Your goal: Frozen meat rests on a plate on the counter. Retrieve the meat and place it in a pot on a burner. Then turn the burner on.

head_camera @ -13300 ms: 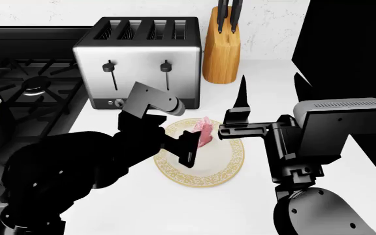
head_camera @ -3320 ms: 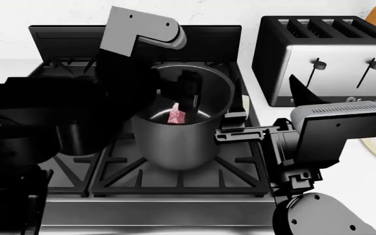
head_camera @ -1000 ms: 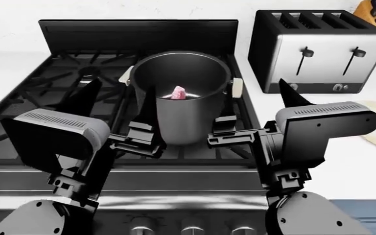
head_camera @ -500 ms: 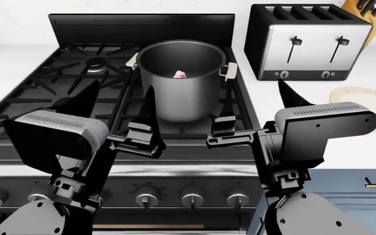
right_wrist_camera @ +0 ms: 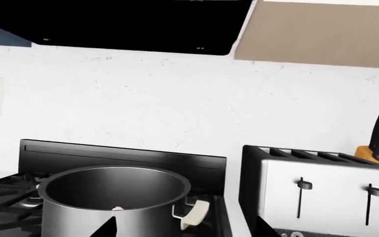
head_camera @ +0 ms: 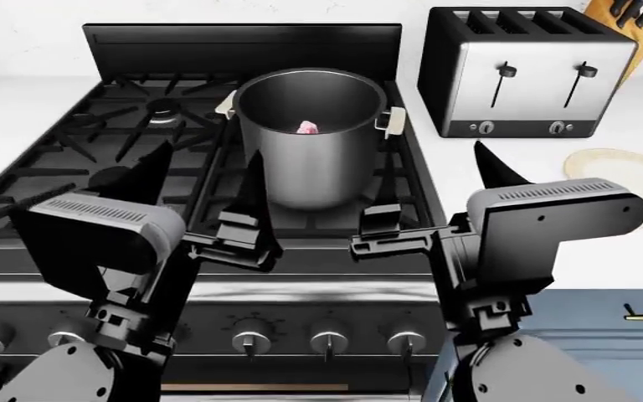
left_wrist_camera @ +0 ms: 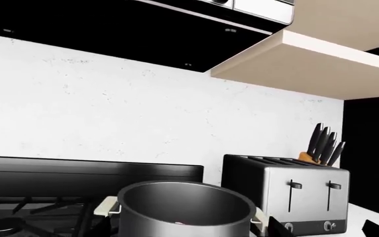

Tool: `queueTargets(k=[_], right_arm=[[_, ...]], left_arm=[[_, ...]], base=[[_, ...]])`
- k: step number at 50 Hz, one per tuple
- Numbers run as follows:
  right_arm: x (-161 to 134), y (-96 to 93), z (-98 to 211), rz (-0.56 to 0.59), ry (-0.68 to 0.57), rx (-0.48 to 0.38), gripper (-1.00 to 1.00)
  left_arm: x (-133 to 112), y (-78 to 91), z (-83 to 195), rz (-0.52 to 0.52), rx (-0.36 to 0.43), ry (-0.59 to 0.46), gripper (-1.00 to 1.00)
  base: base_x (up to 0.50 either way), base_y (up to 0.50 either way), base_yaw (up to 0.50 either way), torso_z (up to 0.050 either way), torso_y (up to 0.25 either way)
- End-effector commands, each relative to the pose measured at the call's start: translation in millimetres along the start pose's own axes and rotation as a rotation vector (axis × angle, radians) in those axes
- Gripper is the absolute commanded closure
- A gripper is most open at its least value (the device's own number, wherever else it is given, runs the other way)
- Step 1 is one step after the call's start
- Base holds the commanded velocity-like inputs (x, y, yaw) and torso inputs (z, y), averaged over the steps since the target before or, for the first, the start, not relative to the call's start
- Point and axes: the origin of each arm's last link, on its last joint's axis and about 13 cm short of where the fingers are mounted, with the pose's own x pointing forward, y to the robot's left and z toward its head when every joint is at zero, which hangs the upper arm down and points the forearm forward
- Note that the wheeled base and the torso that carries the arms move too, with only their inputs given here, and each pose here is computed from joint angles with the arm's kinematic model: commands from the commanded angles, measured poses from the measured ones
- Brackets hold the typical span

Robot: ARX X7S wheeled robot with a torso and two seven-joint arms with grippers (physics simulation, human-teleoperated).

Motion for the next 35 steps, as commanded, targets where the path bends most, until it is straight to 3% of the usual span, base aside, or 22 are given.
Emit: queueTargets(k=[1, 35], right_arm=[[-11, 0.6, -1, -0.002, 0.045, -0.004, -1.00], [-55, 0.1, -41, -0.032, 0.223, 0.007, -1.00]], left_arm=[[-1, 0.4, -3, 0.001, -0.008, -0.001, -1.00], [-3, -0.4, -8, 0.001, -0.021, -0.001, -1.00]], base=[[0.00, 0.00, 0.00, 0.000, 0.000], [0.00, 0.00, 0.00, 0.000, 0.000]])
